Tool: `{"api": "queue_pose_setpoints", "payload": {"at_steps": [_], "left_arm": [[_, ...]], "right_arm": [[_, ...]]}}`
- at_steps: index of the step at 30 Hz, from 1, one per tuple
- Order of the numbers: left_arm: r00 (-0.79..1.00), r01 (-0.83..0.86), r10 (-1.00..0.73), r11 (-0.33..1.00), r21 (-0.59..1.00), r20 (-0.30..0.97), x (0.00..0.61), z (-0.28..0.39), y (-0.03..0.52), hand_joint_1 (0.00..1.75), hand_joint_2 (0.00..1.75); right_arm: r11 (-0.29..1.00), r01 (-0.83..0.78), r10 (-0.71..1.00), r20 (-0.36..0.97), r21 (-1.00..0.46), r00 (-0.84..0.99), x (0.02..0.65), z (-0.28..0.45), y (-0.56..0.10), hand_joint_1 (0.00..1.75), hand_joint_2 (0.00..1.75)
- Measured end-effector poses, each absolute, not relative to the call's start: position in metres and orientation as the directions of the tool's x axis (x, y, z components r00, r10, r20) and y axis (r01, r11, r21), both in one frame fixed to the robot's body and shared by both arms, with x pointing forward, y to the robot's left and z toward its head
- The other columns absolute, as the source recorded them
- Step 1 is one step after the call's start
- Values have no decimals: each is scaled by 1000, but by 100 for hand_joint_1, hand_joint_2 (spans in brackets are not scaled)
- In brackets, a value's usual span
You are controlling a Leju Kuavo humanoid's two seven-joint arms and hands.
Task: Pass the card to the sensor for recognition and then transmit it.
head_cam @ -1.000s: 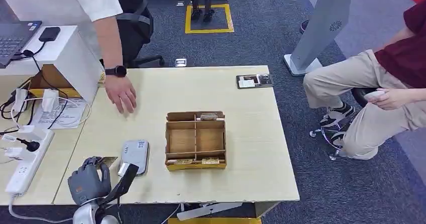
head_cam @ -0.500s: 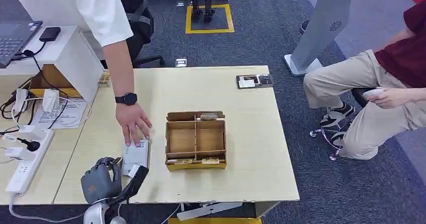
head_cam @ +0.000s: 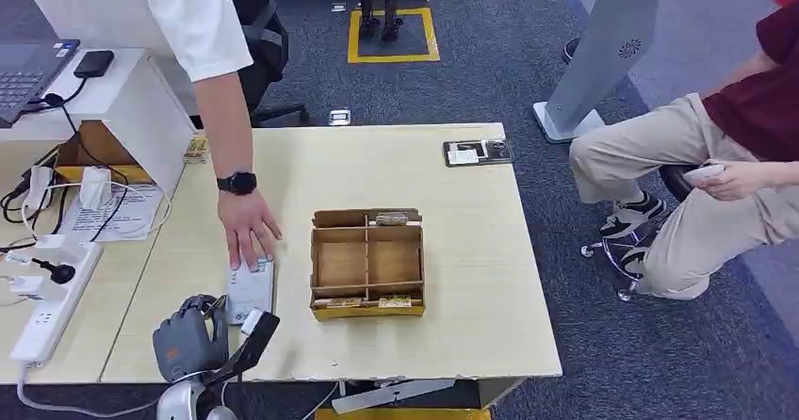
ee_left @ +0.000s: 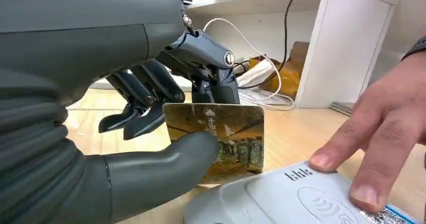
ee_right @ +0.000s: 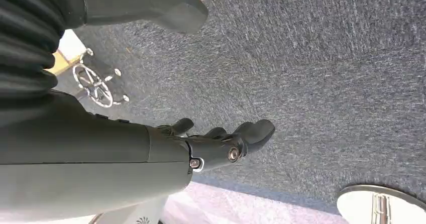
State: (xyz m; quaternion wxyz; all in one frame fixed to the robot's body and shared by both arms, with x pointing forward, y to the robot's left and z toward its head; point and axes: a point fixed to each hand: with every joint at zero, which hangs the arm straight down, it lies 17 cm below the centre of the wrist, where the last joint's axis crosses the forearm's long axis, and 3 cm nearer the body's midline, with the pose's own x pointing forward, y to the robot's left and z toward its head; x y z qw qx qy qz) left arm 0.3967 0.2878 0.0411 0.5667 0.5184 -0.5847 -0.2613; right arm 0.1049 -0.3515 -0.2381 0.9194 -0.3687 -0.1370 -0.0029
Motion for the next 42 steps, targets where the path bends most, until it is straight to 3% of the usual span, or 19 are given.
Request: {"api": "queue_pose_setpoints", "payload": {"at_steps": [10,19,42], "left_arm": [[156,-317,-903,339,886,401,397,45,283,175,175],[121,-459,-868,381,802,482,392,85,309,175,175],[121,-526,-865,361,770,488,389,109,326,175,175]], "right_arm": [[728,105,96,252,-678,963,105,-238,-352,0,175],[727,95,98,240,-679,966,102,-239,-352,0,175],[727,91,105,241,-680,965,103,-238,-352,0,175]]}}
